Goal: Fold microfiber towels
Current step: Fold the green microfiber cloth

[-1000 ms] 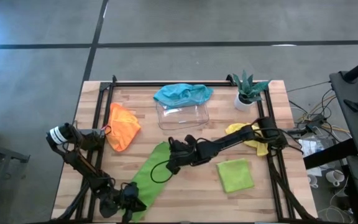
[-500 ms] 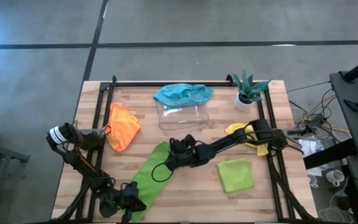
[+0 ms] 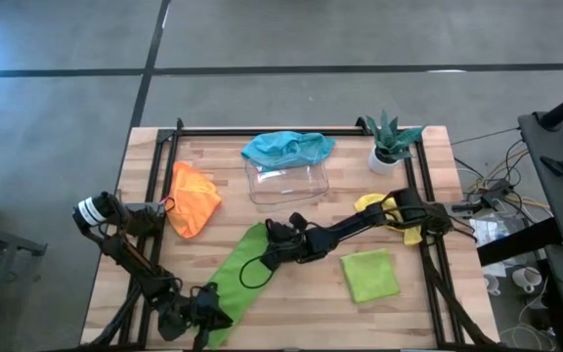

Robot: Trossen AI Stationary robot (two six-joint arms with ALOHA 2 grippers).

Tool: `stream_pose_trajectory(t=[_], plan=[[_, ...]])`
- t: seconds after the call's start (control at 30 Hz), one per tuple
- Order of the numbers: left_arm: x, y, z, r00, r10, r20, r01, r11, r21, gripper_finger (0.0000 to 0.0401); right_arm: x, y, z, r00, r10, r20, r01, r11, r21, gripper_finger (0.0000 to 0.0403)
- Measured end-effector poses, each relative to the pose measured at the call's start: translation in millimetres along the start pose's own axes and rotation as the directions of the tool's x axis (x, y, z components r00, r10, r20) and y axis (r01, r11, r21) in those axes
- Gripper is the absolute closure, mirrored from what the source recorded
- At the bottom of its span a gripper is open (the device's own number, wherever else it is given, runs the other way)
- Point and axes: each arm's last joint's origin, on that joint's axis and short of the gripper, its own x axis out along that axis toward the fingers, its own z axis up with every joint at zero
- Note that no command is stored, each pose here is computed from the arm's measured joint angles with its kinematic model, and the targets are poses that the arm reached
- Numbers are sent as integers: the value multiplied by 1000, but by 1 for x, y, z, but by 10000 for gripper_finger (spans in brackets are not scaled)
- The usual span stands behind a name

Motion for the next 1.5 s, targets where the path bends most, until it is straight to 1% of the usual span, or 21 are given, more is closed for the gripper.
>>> stream_pose_trajectory(t=[0.03,0.07,0.17,0.23,0.33,0.4,0.53,0.6,0.63,0.7,0.8,0.93,1.07,1.17,1.33,1.5], plan=[[0,0,4,1000,6,19,-6,1000,20,363,0,0,0,1000,7,-5,-7,1000,-9,368],[0,0,8,999,10,36,-11,999,43,363,-2,1,0,1000,8,-12,-8,1000,-26,380],[-3,-3,18,995,19,96,-29,994,109,363,-13,-2,1,997,-28,-73,22,996,-85,390],[-6,-6,24,991,17,129,-36,989,140,363,-28,-7,1,987,-83,-141,61,987,-150,392],[-9,-8,26,988,19,156,-44,986,158,363,-61,-18,9,964,-171,-206,118,962,-246,393],[-9,-8,26,987,23,159,-49,985,163,363,-87,-30,19,948,-223,-229,151,943,-295,393],[-6,-4,23,987,40,157,-67,983,172,363,-126,-59,27,901,-348,-258,229,888,-398,393],[-5,-4,23,986,44,158,-71,982,173,363,-145,-71,33,899,-372,-231,255,874,-414,393],[-5,-3,23,986,47,161,-75,982,173,363,-153,-76,37,907,-363,-213,257,878,-404,393],[-4,-2,24,985,52,165,-80,982,169,363,-163,-80,43,930,-318,-184,238,904,-355,394],[-2,0,28,983,65,174,-93,982,162,363,-161,-74,45,963,-220,-154,169,942,-290,394],[0,2,31,980,75,182,-103,983,152,363,-149,-60,41,983,-122,-140,84,963,-255,394],[0,2,31,981,73,181,-102,983,153,363,-130,-50,29,978,-116,-173,71,965,-252,394],[0,0,32,980,69,184,-97,984,148,363,-121,-44,23,976,-115,-183,70,970,-233,394],[0,1,32,981,70,182,-98,984,150,363,-110,-31,16,978,-59,-201,26,986,-166,394],[0,0,32,981,69,183,-97,984,149,363,-105,-19,15,979,-15,-202,2,998,-67,394]])
